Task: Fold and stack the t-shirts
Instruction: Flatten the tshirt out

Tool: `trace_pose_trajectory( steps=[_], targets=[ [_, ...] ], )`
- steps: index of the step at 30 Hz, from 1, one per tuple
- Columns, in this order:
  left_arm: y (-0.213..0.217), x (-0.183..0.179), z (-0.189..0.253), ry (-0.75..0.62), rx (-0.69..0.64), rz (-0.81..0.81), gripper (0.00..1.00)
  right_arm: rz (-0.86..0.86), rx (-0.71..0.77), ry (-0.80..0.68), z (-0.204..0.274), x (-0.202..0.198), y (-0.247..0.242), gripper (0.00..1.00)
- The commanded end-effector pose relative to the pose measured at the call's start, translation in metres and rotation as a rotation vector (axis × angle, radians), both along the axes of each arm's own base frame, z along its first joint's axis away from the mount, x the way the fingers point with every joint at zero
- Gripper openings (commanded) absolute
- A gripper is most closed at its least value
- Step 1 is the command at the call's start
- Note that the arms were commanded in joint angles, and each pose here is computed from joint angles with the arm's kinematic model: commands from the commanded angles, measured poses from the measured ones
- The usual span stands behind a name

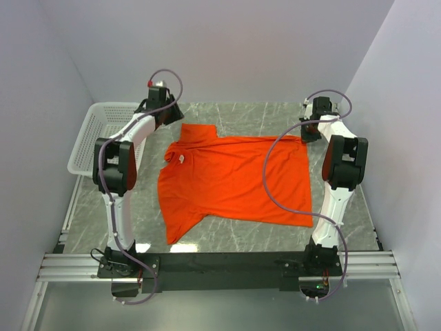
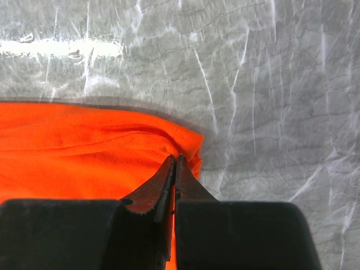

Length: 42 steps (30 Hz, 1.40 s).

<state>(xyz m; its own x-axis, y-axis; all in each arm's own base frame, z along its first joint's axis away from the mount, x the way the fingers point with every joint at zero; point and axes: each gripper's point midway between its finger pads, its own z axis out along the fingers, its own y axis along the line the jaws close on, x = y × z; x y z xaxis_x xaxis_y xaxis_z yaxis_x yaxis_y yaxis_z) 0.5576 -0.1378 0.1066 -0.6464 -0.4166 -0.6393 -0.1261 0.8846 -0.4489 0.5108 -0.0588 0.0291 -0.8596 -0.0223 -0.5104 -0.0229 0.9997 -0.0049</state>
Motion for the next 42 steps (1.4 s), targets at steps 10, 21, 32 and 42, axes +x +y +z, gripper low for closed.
trace_pose_trajectory(
  steps=[10,21,32,42],
  targets=[
    [-0.002,0.050,-0.033,0.051,-0.006,0.024,0.43,0.005,0.015,-0.075,0.035,0.008,0.001,0.00],
    [-0.004,0.047,-0.068,0.115,-0.029,0.001,0.43,0.002,0.014,-0.064,0.031,0.011,0.000,0.00],
    [-0.010,0.047,-0.087,0.146,-0.045,-0.020,0.33,0.001,0.014,-0.058,0.031,0.013,0.000,0.00],
    [-0.022,0.067,0.000,-0.078,-0.091,-0.095,0.01,0.009,0.011,-0.113,0.052,0.023,-0.001,0.00]
  ],
)
